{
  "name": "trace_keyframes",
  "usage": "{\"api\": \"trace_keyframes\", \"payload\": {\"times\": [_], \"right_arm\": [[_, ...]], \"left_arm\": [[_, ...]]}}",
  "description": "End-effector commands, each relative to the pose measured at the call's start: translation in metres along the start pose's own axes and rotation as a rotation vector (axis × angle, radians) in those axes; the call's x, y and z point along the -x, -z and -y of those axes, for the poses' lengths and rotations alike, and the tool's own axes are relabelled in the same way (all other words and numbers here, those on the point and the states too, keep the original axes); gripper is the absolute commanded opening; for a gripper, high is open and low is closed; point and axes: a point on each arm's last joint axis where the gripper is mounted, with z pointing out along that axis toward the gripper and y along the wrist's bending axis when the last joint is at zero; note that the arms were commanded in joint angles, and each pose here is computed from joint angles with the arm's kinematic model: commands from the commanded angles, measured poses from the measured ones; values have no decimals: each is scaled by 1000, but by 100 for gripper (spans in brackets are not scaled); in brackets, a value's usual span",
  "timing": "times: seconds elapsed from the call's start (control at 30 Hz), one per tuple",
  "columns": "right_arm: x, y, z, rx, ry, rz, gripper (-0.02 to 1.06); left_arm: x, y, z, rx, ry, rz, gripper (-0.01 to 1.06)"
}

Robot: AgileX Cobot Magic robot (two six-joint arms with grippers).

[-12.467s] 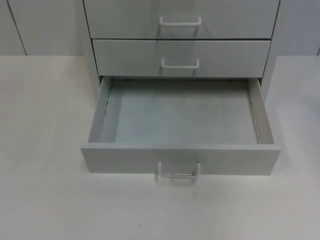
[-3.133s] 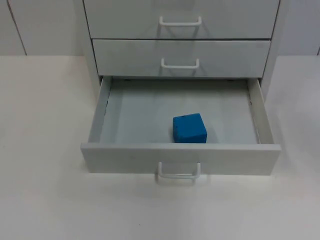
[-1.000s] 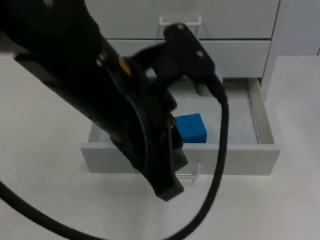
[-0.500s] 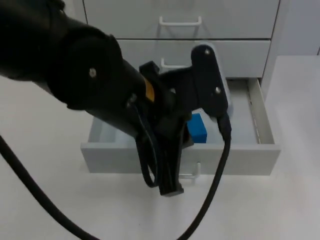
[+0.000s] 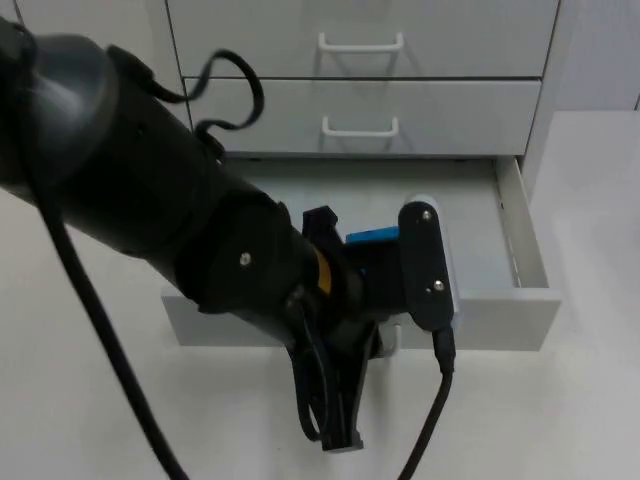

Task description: Open the drawer with the left hand, place the block into the drawer with the right hand, then close the drawer with the left hand.

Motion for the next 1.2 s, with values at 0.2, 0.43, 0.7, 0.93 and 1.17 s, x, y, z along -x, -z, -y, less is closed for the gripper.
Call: {"api": "trace_keyframes", "payload": {"times": [0.2,0.43,0.7,0.93,1.17], "right_arm": [[-1,2,1,-1,-2,8,78],[-1,2,1,0,-8,8,78],[-1,2,1,0,-8,8,78],[-1,2,1,1,-23,6,78],[-1,2,-1,4,-17,4,78]], "left_arm": [[-8,-23,-21,41,48,-1,0],[-15,-22,-47,122,95,33,0],[-17,-18,-71,206,113,71,0],[-9,-14,-87,266,97,114,0],[-11,-9,-109,321,102,127,0]]}}
